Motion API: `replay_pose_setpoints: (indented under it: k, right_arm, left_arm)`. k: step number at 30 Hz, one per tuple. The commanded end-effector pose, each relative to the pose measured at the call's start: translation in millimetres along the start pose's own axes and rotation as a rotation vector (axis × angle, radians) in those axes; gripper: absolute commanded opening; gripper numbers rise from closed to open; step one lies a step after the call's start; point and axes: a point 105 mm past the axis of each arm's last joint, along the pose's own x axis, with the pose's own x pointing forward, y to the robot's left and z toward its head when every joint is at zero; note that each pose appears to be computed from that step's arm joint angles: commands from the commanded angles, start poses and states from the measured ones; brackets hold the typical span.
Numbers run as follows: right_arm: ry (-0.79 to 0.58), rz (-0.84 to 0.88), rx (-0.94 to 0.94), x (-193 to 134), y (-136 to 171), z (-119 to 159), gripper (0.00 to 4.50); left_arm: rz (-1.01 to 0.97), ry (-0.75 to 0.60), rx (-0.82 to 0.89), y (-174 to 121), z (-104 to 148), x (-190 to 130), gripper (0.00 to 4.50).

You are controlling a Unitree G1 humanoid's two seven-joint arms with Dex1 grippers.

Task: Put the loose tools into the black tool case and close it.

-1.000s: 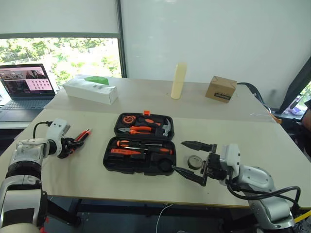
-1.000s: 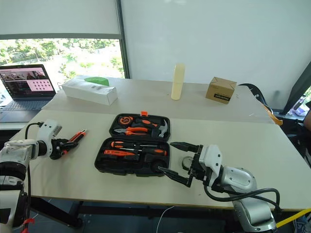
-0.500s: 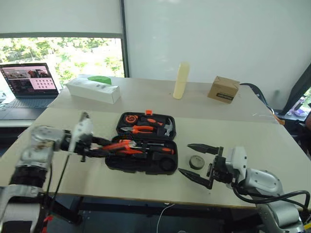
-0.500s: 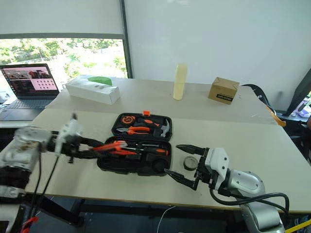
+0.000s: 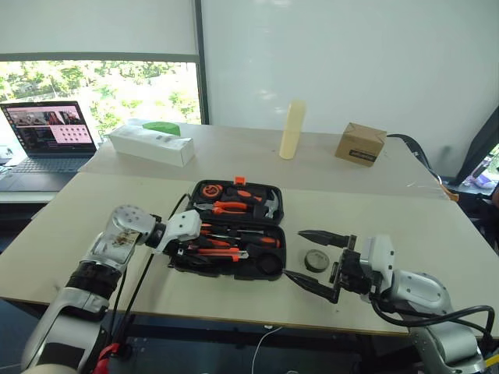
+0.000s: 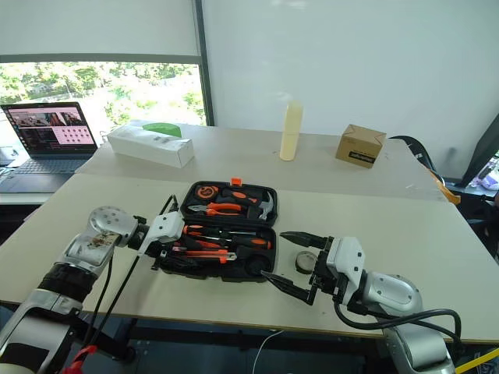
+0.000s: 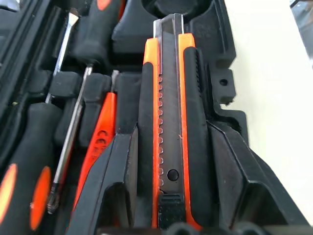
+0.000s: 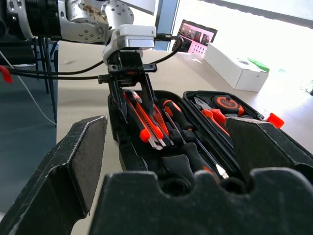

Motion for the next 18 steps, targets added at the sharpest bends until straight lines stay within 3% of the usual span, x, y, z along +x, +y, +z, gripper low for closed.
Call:
replay_pose_setpoints:
  k: [1,9,11,12,16,18]
  right_arm:
    - [-0.038,0.0,-0.037,2,1,11,4.5]
    - [-0.035,-0.009,-0.044,2,-1,10,4.5]
    - [-0.034,-0.011,-0.045,2,-2,9,4.5]
    - [-0.034,-0.011,-0.045,2,-2,9,4.5]
    - [-0.035,-0.008,-0.047,3,-4,7,4.5]
    - [-0.036,-0.005,-0.048,4,-4,6,4.5]
  left_arm:
    - [-0.014,0.008,0.041,4,6,6,1.61]
    - [-0.085,0.033,0.001,-6,0,14,1.61]
    - [-0.106,0.039,-0.013,-10,-1,15,2.63]
    - [-0.115,0.049,-0.015,-11,-3,15,2.75]
    - [-0.025,-0.004,0.018,3,7,8,4.38]
    - [-0.021,-0.049,0.013,6,15,2,4.47]
